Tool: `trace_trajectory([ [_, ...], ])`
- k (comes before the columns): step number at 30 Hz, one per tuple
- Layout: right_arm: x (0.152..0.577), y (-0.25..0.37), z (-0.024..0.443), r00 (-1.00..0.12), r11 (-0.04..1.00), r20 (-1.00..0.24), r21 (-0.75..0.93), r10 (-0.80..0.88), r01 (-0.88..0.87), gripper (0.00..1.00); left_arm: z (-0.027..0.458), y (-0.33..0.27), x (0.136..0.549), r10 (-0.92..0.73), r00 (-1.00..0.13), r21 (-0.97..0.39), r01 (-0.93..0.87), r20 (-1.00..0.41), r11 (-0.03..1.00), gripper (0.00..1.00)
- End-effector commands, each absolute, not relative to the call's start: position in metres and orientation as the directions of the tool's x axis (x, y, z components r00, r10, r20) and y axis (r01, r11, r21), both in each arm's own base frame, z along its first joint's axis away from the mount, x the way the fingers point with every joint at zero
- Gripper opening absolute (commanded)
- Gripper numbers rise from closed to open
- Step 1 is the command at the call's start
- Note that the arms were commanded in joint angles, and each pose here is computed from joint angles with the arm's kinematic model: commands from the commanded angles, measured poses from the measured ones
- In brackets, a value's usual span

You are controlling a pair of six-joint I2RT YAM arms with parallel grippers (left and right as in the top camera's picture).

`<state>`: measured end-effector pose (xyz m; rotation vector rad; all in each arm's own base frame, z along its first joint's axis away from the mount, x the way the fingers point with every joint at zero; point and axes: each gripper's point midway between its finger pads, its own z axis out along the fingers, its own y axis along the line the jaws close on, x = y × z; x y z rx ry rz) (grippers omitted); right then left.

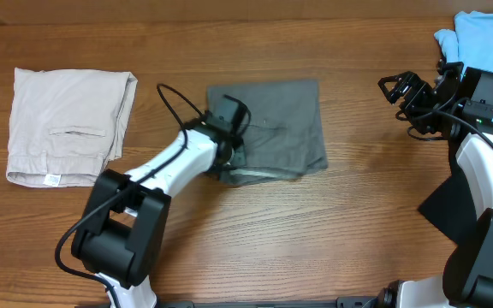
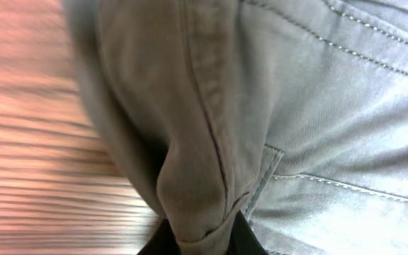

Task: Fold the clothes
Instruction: 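Carry the pants left and place them on the beige garment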

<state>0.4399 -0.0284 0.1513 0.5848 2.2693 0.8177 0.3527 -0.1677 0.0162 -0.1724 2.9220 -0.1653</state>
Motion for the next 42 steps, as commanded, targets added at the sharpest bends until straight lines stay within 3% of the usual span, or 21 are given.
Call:
trace_trajectory([
  [1,0.442,-0.028,0.156,-0.687,0.705,-0.428,0.688,0.587,0.174,1.00,0.039,-0.138,0.381,0.033,-0.968,-0.016,0.038,-0.248,0.999,0.04],
  [13,0.442,-0.028,0.156,-0.687,0.705,-0.428,0.688,0.587,0.174,1.00,0.168,-0.027,0.431,0.010,-0.919,0.375,-0.151,-0.394,0.915,0.04],
  [30,0.442,-0.028,0.156,-0.687,0.705,-0.428,0.688,0.587,0.174,1.00,0.215,0.080,0.420,-0.153,-0.895,0.405,-0.335,-0.419,0.851,0.04],
  [42,0.442,-0.028,0.156,-0.687,0.705,-0.428,0.688,0.587,0.174,1.00,0.280,0.130,0.406,-0.177,-0.793,0.375,-0.455,-0.583,0.808,0.04],
])
